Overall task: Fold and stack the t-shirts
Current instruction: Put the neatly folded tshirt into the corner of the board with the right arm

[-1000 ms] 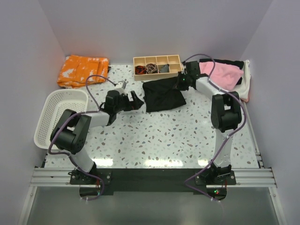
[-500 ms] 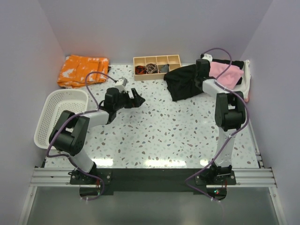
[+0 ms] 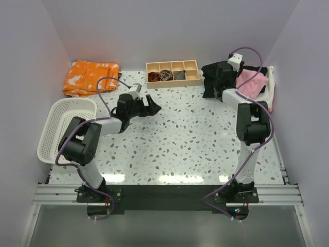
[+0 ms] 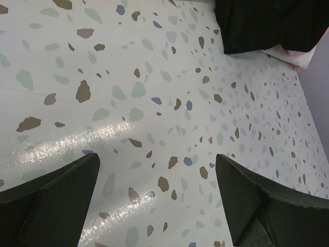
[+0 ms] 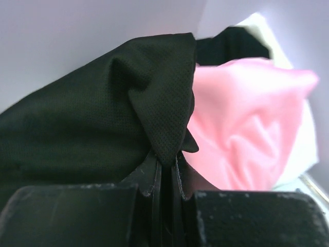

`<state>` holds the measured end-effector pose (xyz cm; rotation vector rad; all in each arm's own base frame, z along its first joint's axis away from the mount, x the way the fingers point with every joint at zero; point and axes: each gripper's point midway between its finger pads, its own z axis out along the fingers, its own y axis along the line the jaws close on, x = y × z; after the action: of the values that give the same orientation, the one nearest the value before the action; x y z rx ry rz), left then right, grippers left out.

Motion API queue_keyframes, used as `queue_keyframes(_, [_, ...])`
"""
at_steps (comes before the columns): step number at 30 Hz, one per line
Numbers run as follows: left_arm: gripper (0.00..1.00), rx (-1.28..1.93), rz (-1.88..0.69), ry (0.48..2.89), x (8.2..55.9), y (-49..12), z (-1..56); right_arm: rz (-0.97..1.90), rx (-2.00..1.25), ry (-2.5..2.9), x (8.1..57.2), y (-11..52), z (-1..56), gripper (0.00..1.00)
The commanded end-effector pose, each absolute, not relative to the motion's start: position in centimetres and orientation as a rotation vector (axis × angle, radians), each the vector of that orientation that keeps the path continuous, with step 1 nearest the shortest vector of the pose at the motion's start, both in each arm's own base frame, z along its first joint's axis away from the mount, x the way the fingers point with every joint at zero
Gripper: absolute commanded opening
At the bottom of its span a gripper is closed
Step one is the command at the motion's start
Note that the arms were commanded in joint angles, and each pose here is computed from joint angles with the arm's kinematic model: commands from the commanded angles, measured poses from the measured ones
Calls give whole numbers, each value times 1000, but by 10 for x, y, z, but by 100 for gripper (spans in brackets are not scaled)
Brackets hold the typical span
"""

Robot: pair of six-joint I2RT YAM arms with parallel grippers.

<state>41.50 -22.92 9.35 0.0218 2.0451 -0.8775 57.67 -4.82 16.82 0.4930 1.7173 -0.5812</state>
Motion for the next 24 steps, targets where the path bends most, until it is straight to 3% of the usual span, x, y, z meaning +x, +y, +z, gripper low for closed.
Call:
queue_keyframes(1, [100,39,-902,1972,429,-233,117,-738,729,1489,573,-103,220,0])
queue_keyframes(7, [100,43,-921,1997,429,-237,108,-731,745,1629,603,-113,184,0])
queue_keyframes(8, [100,41,-925,2002,428,-237,106,-733,741,1645,605,-112,174,9])
queue_keyframes(11, [100,45,-929,2009,427,-238,104,-718,747,1678,603,-109,163,72])
queue_keyframes(14, [100,49,-924,2016,426,-237,103,-730,791,1702,586,-111,149,99])
queue_keyframes(17, [100,56,-924,2021,423,-237,102,-679,848,1671,558,-109,167,99])
queue_keyframes(18, [100,58,-921,2021,422,-236,103,-687,837,1709,542,-107,149,99])
queue_keyframes(24, [100,79,-761,2015,426,-216,111,-447,777,1652,499,-79,194,99])
